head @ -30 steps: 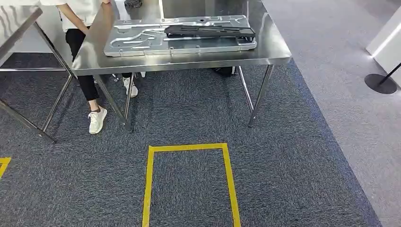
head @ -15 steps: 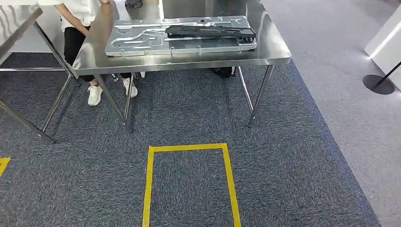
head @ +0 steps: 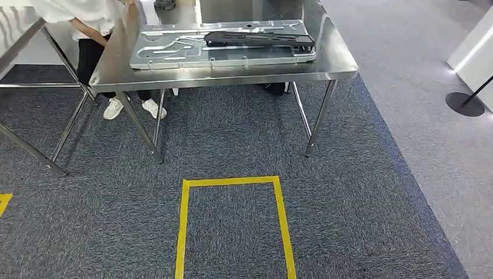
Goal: Take the parts from the cabinet and place them on the table.
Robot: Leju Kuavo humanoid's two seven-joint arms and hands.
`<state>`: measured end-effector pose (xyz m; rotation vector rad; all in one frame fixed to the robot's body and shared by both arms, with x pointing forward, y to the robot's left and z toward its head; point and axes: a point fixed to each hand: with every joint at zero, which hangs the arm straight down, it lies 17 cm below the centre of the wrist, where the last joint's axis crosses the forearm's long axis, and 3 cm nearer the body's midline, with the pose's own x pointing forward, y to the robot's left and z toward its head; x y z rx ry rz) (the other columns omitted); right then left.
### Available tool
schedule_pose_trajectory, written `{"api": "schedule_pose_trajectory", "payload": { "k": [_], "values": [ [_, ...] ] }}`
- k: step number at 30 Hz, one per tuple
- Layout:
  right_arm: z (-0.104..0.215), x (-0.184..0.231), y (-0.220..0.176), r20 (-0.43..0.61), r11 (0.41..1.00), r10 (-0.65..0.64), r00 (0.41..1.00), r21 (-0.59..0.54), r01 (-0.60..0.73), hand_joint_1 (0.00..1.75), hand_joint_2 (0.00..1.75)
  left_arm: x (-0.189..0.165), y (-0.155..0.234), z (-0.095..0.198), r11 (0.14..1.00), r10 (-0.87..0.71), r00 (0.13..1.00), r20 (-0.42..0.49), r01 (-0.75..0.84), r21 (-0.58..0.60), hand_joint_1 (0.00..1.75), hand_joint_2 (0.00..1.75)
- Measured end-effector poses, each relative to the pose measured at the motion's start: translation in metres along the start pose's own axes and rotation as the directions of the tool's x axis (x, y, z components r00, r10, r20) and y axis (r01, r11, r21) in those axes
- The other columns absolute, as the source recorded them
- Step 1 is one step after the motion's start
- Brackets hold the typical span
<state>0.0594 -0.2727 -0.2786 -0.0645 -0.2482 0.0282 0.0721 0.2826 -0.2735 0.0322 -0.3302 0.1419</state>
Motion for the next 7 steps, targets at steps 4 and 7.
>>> {"api": "schedule_pose_trajectory", "payload": {
  "k": [4, 7],
  "values": [
    [0.002, -0.005, 0.005, -0.006, 0.999, -0.029, 1.0, 0.024, 0.029, 0.0, 0.0, -0.011, -0.002, 0.002, 0.999, -0.044, 0.998, -0.036, 0.044, -0.011, 0.0, 0.0],
    [0.004, -0.006, 0.009, -0.007, 0.997, -0.061, 0.998, 0.038, 0.061, 0.0, 0.0, -0.021, -0.004, 0.004, 0.996, -0.083, 0.994, -0.067, 0.081, -0.023, 0.0, 0.0]
  ]
}}
